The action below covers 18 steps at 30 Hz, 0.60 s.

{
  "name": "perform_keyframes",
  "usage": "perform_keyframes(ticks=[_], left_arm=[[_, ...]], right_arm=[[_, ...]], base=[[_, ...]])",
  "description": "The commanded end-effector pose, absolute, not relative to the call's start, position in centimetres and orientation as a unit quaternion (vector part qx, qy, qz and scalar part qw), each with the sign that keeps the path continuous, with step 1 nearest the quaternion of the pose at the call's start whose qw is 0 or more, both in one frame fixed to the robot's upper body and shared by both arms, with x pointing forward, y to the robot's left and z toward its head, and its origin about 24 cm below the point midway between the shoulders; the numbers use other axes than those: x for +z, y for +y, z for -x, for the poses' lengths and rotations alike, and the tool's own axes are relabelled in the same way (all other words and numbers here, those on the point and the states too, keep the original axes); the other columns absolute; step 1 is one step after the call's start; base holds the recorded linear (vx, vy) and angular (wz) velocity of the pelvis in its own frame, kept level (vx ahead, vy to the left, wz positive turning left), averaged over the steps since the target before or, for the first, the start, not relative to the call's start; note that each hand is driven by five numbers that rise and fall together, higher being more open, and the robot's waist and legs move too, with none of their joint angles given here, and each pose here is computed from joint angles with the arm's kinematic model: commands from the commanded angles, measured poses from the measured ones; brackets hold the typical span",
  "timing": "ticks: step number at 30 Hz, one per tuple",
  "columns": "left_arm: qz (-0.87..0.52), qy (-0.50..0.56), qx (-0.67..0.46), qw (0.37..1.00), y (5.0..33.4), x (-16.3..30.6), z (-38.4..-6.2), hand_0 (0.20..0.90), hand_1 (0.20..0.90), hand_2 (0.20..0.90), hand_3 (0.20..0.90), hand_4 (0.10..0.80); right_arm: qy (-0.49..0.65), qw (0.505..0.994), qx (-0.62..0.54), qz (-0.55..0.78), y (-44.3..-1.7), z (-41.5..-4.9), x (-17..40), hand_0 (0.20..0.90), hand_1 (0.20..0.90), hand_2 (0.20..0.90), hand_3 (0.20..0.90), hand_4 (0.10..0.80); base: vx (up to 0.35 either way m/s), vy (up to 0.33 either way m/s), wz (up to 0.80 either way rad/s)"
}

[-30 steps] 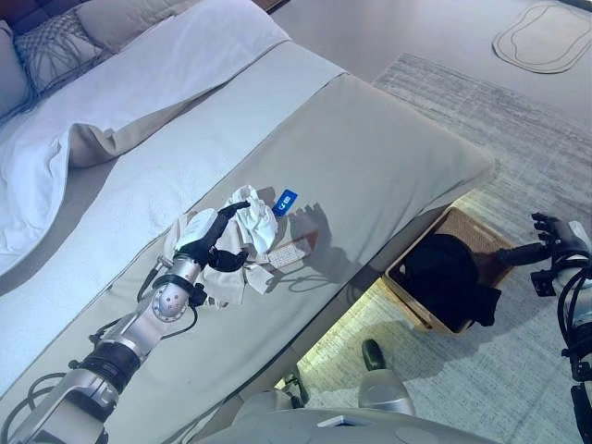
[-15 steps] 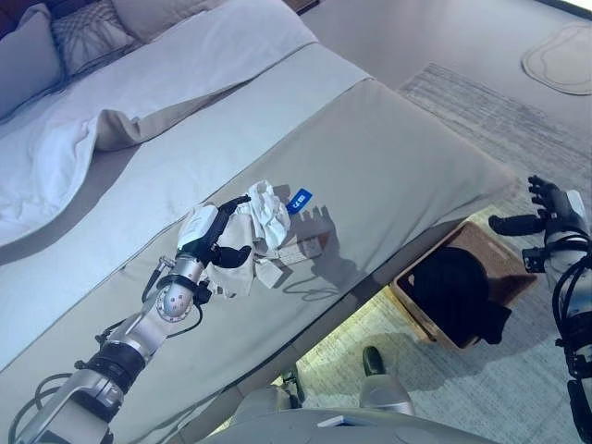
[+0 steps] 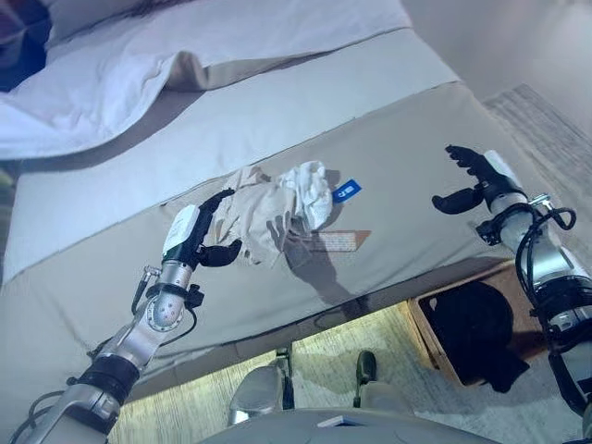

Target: Pick up the clothes from the bed and place them into the basket

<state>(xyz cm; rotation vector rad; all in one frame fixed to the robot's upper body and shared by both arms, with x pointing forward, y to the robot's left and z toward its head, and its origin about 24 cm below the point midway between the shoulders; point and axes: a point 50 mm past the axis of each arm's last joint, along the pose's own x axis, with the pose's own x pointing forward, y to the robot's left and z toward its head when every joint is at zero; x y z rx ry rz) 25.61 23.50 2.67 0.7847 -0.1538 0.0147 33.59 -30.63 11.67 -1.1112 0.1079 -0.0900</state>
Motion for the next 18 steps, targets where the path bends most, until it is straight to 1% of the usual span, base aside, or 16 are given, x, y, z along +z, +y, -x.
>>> perform_keyframes(ticks=[1, 5, 12, 18], left_arm=[[-0.378, -0.207, 0.067, 0.900, 24.7, 7.6, -27.0, 0.900, 0.900, 0.900, 0.900, 0.800], [-0.374, -0.222, 0.055, 0.899, 24.2, 8.1, -26.9, 0.900, 0.900, 0.900, 0.900, 0.800], [-0.369, -0.267, 0.038, 0.890, 23.2, 9.7, -26.7, 0.900, 0.900, 0.900, 0.900, 0.800], [-0.379, -0.292, 0.048, 0.877, 23.1, 11.3, -26.9, 0.900, 0.900, 0.900, 0.900, 0.800]], right_arm=[[-0.151, 0.801, -0.074, 0.575, -26.1, -35.9, 20.6, 0.900, 0.900, 0.900, 0.900, 0.800], [-0.156, 0.782, -0.097, 0.596, -25.7, -36.6, 21.9, 0.900, 0.900, 0.900, 0.900, 0.800], [-0.163, 0.731, -0.165, 0.642, -25.5, -37.7, 26.6, 0.900, 0.900, 0.900, 0.900, 0.800], [-0.155, 0.703, -0.209, 0.662, -24.9, -38.1, 30.0, 0.900, 0.900, 0.900, 0.900, 0.800]], base=[[-0.037, -0.003, 0.53], [-0.023, -0.004, 0.46], [-0.013, -0.007, 0.43], [0.035, -0.054, 0.33]])
